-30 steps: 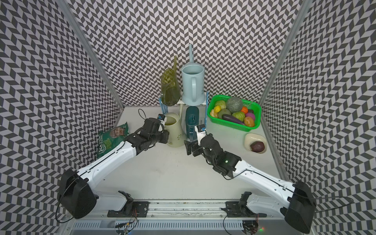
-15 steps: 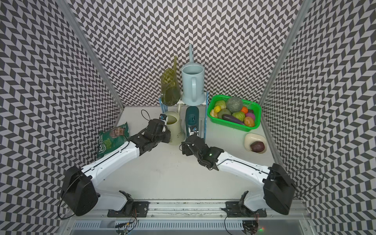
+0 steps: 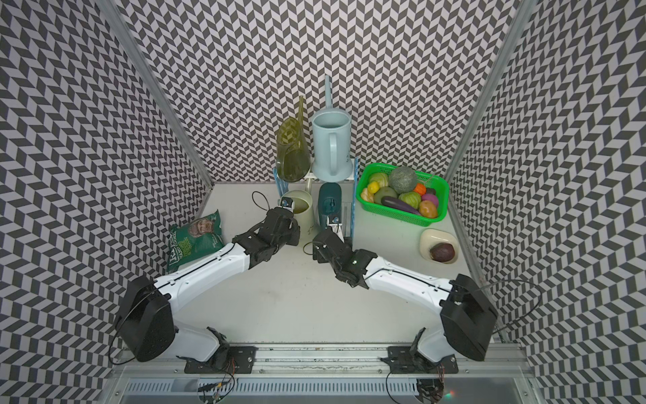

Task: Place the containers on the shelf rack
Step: 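Place the container on the shelf.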

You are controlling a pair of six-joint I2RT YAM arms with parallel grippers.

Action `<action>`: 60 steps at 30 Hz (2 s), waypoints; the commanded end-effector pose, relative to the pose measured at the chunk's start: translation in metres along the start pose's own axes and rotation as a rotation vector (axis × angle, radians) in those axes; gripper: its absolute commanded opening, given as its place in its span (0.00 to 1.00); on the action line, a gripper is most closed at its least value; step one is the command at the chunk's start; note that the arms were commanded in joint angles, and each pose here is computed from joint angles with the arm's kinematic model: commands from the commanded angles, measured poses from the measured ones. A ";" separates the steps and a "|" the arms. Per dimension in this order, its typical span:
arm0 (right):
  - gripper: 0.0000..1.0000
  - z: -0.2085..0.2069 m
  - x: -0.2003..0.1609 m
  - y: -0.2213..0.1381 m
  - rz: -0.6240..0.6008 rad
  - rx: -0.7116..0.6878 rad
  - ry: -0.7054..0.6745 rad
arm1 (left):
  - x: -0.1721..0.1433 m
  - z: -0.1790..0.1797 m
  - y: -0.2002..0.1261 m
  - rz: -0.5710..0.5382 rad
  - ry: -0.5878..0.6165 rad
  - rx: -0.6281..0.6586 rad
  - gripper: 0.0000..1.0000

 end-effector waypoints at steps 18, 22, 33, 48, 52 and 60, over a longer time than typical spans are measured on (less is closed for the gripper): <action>0.87 -0.008 0.015 -0.029 -0.089 0.063 0.072 | 0.009 -0.007 0.025 -0.018 -0.005 0.048 0.08; 0.87 -0.009 0.017 -0.032 -0.093 0.067 0.079 | 0.008 -0.009 0.027 -0.006 -0.001 0.044 0.13; 0.90 -0.015 0.023 -0.043 -0.126 0.073 0.097 | 0.009 -0.007 0.020 0.003 -0.002 0.037 0.27; 0.92 -0.018 0.031 -0.054 -0.152 0.083 0.105 | 0.008 -0.003 0.004 0.014 0.024 0.020 0.36; 0.94 -0.022 0.037 -0.061 -0.189 0.081 0.098 | 0.013 0.002 -0.012 -0.003 0.031 0.005 0.39; 1.00 -0.042 0.056 -0.076 -0.308 0.077 0.074 | 0.027 0.018 -0.062 -0.124 0.067 -0.020 0.49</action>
Point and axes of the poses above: each gripper's point midway between its finger pads, its own y axis out along the fingers, its own z axis along the line the jaws close on, x = y × z, the point moved 3 cm from there along -y, back along the fingers, and after that the axes turned 9 degrees about y, right-handed, at the moved point
